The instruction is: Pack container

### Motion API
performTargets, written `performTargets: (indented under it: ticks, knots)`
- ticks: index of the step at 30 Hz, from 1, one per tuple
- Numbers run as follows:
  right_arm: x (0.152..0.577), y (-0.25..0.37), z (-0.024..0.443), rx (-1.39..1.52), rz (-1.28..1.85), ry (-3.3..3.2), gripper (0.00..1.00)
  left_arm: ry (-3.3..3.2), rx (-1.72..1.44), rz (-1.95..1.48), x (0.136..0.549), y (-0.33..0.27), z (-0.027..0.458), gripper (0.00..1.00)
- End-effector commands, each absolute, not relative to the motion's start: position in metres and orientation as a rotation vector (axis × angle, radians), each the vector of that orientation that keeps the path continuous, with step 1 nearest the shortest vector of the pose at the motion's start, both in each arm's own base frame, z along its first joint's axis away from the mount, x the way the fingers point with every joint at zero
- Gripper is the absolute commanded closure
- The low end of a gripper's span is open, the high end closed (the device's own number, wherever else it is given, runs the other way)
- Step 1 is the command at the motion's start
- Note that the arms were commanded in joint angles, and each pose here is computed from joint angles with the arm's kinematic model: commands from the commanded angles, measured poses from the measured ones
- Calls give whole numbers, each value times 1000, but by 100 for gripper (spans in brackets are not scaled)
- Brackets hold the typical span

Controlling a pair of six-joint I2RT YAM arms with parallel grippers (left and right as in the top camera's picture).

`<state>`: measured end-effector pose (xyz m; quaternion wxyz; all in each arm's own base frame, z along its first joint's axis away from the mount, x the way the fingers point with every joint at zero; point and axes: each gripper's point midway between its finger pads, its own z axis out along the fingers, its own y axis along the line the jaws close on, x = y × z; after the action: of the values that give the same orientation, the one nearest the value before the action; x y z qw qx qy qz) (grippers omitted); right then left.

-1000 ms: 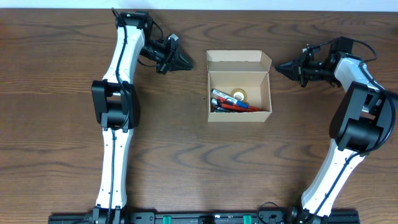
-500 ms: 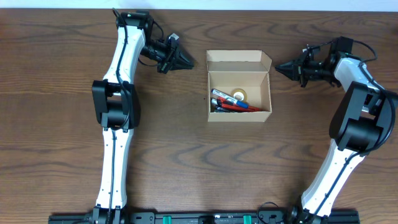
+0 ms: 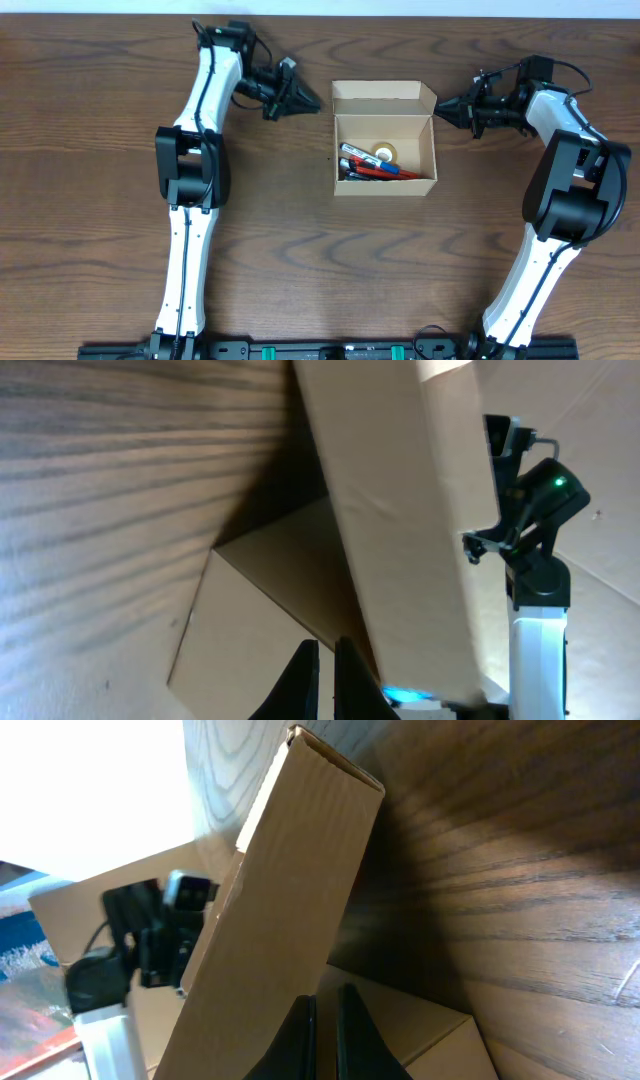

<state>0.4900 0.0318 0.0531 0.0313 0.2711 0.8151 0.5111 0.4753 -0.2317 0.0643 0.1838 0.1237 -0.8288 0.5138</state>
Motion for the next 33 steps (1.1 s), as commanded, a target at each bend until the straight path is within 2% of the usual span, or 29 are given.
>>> performTargets:
  ticks: [1, 11, 19, 33]
  knots:
    - [491, 35, 59, 830, 1603, 2499, 99, -2224, 400, 1490, 469, -236, 59, 94]
    - [490, 34, 50, 864, 1589, 2506, 98, -2226, 386, 1490, 466, -239, 52, 94]
    - [488, 46, 36, 877, 1706, 2495, 99, -2213, 375, 1513, 467, -242, 55, 94]
    - [494, 50, 40, 864, 1747, 2460, 98, -2195, 341, 1546, 466, -255, 60, 94]
